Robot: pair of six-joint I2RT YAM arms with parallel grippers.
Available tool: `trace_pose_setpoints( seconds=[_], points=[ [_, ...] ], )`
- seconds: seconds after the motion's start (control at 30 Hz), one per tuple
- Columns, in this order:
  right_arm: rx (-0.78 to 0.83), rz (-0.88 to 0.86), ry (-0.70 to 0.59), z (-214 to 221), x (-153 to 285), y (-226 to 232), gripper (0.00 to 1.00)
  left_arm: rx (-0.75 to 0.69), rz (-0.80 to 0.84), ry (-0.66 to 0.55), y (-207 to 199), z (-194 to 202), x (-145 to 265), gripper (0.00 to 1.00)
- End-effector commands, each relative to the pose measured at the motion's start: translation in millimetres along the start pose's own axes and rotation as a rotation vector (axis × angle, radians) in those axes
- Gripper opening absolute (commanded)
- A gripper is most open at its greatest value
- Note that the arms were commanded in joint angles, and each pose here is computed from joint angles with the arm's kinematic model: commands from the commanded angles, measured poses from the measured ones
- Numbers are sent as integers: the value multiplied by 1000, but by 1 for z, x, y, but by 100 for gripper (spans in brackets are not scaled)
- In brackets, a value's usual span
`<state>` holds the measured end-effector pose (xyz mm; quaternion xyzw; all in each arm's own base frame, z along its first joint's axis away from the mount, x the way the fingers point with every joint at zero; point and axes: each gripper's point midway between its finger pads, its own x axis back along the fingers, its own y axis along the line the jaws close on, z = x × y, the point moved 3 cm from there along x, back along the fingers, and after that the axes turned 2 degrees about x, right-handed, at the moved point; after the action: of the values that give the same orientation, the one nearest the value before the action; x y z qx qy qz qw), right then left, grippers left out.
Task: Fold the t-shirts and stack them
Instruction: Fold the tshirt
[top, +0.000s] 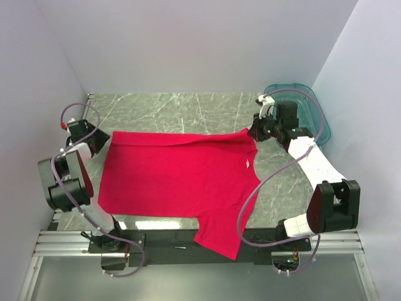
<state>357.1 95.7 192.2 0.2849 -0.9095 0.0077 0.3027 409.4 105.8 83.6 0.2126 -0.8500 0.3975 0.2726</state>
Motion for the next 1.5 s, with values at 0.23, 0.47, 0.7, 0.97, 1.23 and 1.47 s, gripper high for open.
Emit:
trace_pose_setpoints(
  seconds=[0.23,0.47,0.7,0.97,1.23,1.47],
  points=[
    [8,-20,19,5,-4,2,0,80,183,-242,-37,-52,85,59],
    [15,-34,45,15,-1,5,0,75,228,-224,-32,-30,110,60],
    [25,-41,68,25,4,9,0,51,264,-208,-31,-16,127,60],
    [37,-58,105,42,11,17,0,29,285,-199,-30,-8,138,60],
    [95,-122,158,61,19,39,0,25,305,-172,-30,0,139,60],
    [199,-115,150,58,32,57,46,12,319,-170,-33,1,144,60]
  ],
)
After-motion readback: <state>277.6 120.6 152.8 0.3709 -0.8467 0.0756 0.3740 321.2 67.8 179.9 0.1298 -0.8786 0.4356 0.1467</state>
